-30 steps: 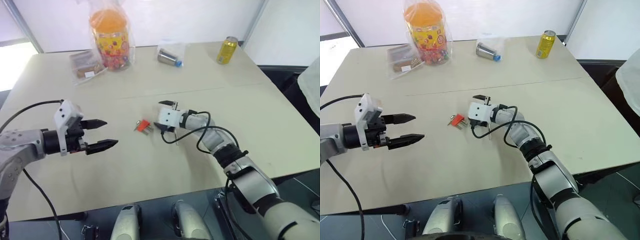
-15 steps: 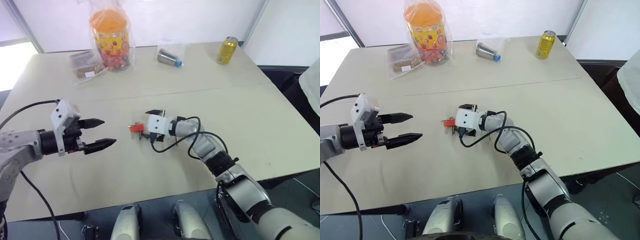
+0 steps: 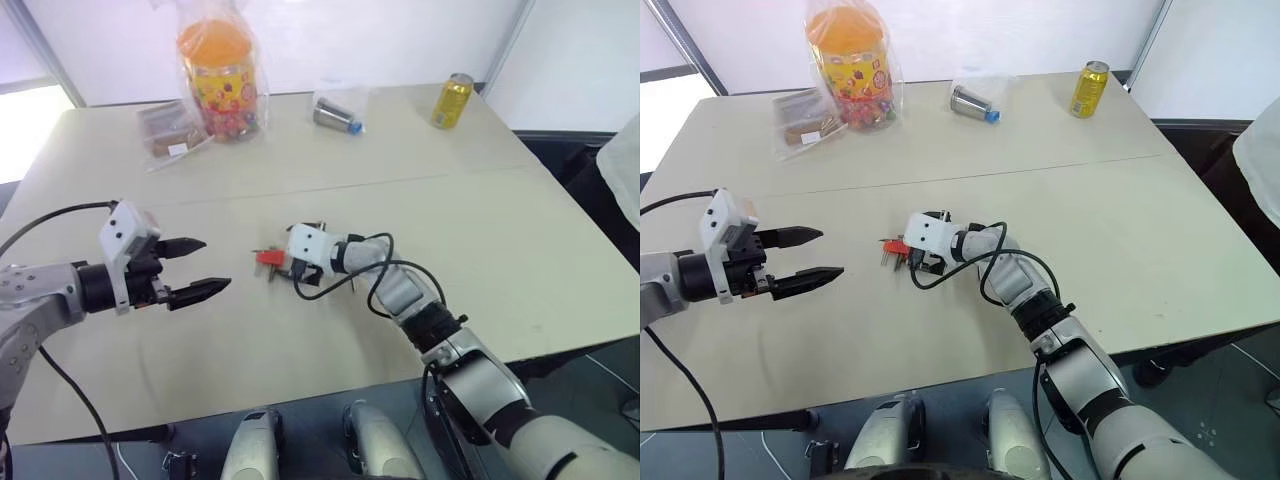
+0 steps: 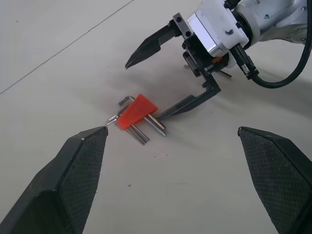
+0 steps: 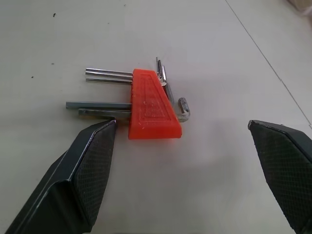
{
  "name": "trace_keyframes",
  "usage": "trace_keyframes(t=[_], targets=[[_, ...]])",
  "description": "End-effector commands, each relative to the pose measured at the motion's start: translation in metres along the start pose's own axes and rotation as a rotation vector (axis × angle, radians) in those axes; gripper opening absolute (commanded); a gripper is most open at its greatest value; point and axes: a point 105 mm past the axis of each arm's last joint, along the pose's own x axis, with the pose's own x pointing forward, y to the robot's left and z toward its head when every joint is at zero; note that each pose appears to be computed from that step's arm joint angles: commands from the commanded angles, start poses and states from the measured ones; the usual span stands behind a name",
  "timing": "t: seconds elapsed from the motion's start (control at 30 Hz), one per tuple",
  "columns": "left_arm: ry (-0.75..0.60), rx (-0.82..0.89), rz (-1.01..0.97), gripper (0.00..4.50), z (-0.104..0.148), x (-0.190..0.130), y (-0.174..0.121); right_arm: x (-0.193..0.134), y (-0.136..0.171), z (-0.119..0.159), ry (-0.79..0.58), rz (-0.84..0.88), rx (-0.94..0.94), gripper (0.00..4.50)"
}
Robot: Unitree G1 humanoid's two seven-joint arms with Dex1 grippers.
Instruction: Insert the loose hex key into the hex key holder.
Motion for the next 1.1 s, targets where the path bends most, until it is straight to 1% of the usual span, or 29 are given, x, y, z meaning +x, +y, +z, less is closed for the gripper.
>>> trace_keyframes(t=[0.03,0.17,0.57,0.6,0.63,0.67,0.7,0.73,0.8,0.97,1.0,1.1], targets=[[-0.028,0.050,0.015,4.43,0.012,-0.004,0.000,0.006,0.014,-0.002,0.012,0.070,0.040,4.50],[-0.030,0.050,0.017,4.43,0.011,-0.003,0.001,0.007,0.015,-0.001,0.007,0.098,0.078,4.50],[-0.044,0.054,0.022,4.43,0.011,0.000,-0.001,0.013,0.008,-0.002,0.016,0.132,0.095,4.50],[-0.045,0.054,0.023,4.50,0.011,0.000,-0.001,0.014,0.008,-0.002,0.016,0.132,0.096,3.90],[-0.045,0.054,0.024,4.50,0.011,0.000,-0.001,0.015,0.008,-0.002,0.016,0.131,0.097,3.64],[-0.045,0.053,0.025,4.50,0.011,0.000,-0.001,0.016,0.009,-0.002,0.016,0.132,0.098,3.13],[-0.044,0.054,0.027,4.50,0.010,-0.001,-0.001,0.017,0.009,-0.002,0.016,0.132,0.099,2.50],[-0.042,0.056,0.030,4.50,0.010,-0.001,-0.001,0.018,0.010,-0.002,0.015,0.133,0.100,2.07],[-0.041,0.058,0.035,4.50,0.009,-0.001,-0.001,0.020,0.011,-0.002,0.013,0.135,0.100,1.05],[-0.044,0.055,0.041,4.50,0.008,-0.001,-0.002,0.020,0.008,0.002,-0.009,0.104,0.049,1.02],[-0.045,0.054,0.042,4.50,0.008,-0.001,-0.002,0.017,0.003,0.005,-0.025,0.068,0.007,1.02],[-0.057,0.045,0.040,4.50,0.009,-0.001,0.000,-0.002,-0.022,0.021,-0.100,-0.107,-0.224,1.02]])
